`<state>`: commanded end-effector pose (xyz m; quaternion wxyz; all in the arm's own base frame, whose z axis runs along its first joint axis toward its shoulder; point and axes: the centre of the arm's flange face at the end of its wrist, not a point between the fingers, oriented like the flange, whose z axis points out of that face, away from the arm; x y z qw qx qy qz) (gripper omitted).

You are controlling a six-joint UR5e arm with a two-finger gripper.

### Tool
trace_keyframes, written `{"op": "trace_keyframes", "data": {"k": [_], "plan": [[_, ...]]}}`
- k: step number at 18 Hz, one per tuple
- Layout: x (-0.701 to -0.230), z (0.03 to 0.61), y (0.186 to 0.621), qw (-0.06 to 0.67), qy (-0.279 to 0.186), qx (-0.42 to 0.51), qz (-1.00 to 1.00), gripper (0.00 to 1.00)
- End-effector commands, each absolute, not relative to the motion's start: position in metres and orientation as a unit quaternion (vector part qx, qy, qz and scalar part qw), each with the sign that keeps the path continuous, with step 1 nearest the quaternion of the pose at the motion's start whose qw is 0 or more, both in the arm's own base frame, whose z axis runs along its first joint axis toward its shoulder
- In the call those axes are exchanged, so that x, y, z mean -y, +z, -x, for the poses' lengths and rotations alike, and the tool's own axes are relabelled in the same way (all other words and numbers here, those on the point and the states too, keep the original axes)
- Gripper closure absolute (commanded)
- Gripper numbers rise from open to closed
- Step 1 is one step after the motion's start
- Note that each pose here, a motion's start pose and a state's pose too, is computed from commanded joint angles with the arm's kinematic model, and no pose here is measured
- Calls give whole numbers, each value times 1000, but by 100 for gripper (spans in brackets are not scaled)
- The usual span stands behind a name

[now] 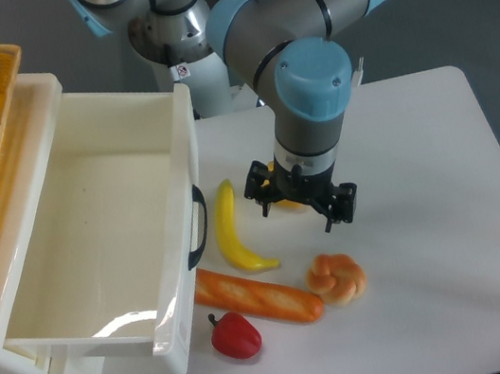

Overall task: Pick up the long bread
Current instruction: 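Lower the gripper toward the middle of the long orange bread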

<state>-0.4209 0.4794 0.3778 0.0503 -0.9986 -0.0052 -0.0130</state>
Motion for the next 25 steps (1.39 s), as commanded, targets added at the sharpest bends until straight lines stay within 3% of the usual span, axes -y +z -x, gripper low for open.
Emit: {"op": "trace_keyframes", "data": {"k": [16,25], "plan": [[-499,430,343,83,9,-20,996,0],[-527,415,318,74,36,-194,977,0]]}}
